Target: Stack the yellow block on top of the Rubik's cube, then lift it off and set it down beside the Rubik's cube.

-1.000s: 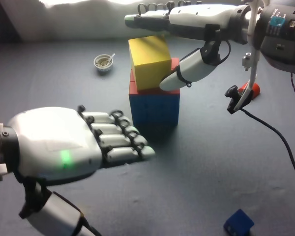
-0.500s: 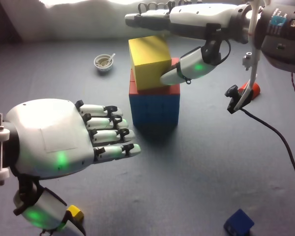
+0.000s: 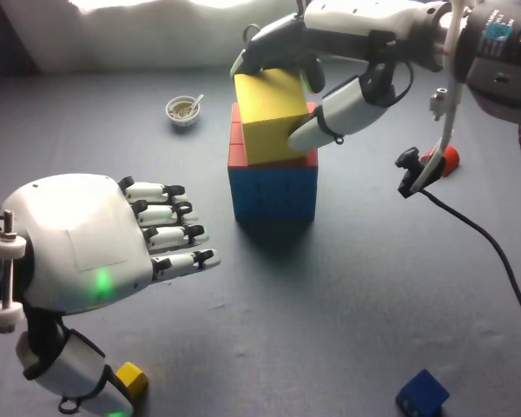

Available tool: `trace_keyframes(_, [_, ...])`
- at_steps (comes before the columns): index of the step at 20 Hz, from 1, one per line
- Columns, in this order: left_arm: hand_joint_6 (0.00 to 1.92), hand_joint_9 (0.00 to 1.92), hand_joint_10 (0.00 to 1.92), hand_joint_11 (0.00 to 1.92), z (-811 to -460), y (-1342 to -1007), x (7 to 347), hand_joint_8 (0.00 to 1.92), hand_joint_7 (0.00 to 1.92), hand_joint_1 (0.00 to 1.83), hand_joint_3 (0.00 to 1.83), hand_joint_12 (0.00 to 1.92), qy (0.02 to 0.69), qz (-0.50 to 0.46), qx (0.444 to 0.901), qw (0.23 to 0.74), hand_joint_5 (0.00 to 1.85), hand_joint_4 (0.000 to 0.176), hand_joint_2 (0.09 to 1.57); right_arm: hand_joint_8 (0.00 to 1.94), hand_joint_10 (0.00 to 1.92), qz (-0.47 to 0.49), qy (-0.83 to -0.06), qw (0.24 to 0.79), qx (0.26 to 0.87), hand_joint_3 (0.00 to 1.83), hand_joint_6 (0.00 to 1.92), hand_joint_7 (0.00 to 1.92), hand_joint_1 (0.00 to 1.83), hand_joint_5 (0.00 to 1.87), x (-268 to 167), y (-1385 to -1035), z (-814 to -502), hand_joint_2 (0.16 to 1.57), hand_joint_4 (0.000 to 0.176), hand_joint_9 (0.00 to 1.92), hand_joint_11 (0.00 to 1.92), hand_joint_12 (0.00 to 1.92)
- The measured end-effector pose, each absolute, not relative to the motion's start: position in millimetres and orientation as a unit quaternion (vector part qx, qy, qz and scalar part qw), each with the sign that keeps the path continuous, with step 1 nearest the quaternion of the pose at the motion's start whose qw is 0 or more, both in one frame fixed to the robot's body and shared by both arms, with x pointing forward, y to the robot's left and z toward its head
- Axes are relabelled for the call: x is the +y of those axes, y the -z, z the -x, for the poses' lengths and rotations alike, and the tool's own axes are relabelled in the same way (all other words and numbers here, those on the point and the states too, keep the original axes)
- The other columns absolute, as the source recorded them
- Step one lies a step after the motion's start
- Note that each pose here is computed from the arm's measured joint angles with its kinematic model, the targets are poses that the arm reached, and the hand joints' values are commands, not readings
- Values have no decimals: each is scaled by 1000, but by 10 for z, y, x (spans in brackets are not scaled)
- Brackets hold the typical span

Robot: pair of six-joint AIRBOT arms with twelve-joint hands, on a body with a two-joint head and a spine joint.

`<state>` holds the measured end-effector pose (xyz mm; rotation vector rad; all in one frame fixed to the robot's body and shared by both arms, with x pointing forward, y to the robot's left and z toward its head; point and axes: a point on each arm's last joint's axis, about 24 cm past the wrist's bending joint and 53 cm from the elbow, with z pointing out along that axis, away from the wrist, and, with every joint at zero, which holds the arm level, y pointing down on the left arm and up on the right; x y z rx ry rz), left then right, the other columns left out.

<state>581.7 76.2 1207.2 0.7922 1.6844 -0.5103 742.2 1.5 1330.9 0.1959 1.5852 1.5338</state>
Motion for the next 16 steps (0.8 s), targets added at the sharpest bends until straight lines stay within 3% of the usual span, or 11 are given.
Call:
trace_keyframes(3, [12, 109, 11, 79, -5850, -12061, 799, 11, 101, 195, 0, 140, 213, -331, 722, 569, 68, 0, 880, 1231, 1497, -74, -618, 449, 642, 4, 1353, 882, 1344, 709, -48, -13312, -7352, 1213, 0, 661, 383, 1800])
trace_keyframes(4, [2, 110, 3, 18, -5836, -12059, 787, 3, 100, 183, 0, 227, 210, -336, 720, 570, 57, 0, 900, 1194, 1466, -74, -617, 450, 641, 0, 1371, 887, 1345, 719, -96, -13315, -7326, 1209, 0, 678, 384, 1774])
trace_keyframes(8, [1, 88, 2, 0, -5852, -12056, 804, 3, 72, 151, 1, 217, 205, -334, 721, 571, 19, 0, 912, 1210, 1454, -73, -622, 454, 634, 1, 1364, 870, 1345, 725, -273, -13438, -7152, 1207, 0, 695, 390, 1758])
trace_keyframes(9, [3, 116, 3, 0, -5855, -12056, 810, 4, 103, 130, 0, 294, 204, -333, 722, 572, 49, 0, 900, 1178, 1415, -71, -625, 455, 631, 0, 1309, 907, 1352, 744, -304, -13479, -7102, 1194, 0, 726, 407, 1739])
trace_keyframes(12, [5, 157, 10, 55, -5835, -12054, 794, 7, 134, 171, 1, 271, 204, -334, 722, 571, 97, 0, 902, 1191, 1421, -67, -626, 457, 629, 0, 1333, 870, 1349, 747, -435, -13519, -6929, 1196, 0, 735, 401, 1752])
trace_keyframes(16, [3, 102, 1, 6, -5819, -12053, 780, 1, 88, 107, 8, 262, 205, -334, 722, 571, 52, 0, 923, 1097, 1378, -72, -624, 458, 629, 0, 1224, 932, 1361, 802, -660, -13502, -6721, 1167, 0, 785, 454, 1728])
